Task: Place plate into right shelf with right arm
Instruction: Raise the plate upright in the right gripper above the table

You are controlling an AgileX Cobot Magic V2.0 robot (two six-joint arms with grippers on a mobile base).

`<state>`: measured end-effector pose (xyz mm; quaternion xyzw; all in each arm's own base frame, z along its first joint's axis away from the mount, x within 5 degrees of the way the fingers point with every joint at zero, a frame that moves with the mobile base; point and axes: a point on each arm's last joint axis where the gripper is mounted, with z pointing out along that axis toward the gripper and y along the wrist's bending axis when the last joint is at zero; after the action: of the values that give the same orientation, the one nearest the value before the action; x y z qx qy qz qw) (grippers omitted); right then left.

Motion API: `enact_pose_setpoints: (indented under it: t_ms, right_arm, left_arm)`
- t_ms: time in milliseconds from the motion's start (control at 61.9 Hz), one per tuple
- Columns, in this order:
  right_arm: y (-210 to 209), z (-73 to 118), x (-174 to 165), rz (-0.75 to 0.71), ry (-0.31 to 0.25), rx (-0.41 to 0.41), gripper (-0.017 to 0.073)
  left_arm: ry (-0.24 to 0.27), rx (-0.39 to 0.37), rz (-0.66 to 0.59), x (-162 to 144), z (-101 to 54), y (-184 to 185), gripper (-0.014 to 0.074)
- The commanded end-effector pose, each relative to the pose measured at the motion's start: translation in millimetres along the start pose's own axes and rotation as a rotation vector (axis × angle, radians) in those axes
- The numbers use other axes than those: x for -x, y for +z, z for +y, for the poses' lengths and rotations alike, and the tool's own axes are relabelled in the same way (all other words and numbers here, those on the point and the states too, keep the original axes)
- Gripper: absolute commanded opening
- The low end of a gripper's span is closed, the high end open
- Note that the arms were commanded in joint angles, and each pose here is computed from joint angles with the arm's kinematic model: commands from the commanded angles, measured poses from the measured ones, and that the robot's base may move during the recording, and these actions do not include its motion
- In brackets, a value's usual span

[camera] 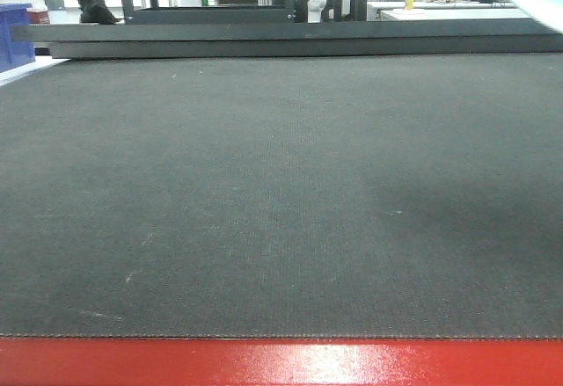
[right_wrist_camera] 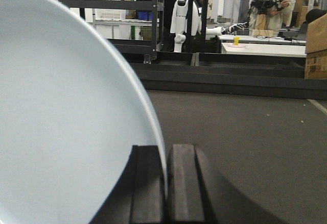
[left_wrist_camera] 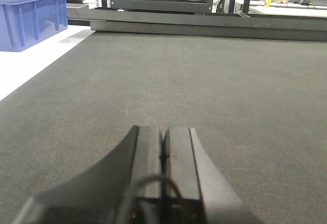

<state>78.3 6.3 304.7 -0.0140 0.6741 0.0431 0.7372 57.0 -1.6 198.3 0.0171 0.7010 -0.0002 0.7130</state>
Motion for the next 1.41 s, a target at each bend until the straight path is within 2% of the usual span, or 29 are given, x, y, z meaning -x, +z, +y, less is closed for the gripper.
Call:
enact_pose_setpoints:
  t_ms: [0,210,533,1389]
  right_arm:
    - [-5,-1.2,12,-0.130,-0.020,-0.016,0.0055]
    - [-13,-0.5,11,-0.161,0.028,-0.004,0.0055]
    - [-15,-0.3,18,-0.231,0.027,-0.001,0.0055]
    - [-15,-0.3,17,-0.222,0.027,-0.001,0.0055]
  left_arm:
    - [-0.015,0.012,-0.089,5,1.1,-1,-0.0128]
    - [-0.015,0.012,-0.089,5,1.1,-1,-0.0128]
    - [-0.015,0.012,-0.089,5,1.1,-1,-0.0128]
    - [-0.015,0.012,-0.089,5,1.1,-1,-0.0128]
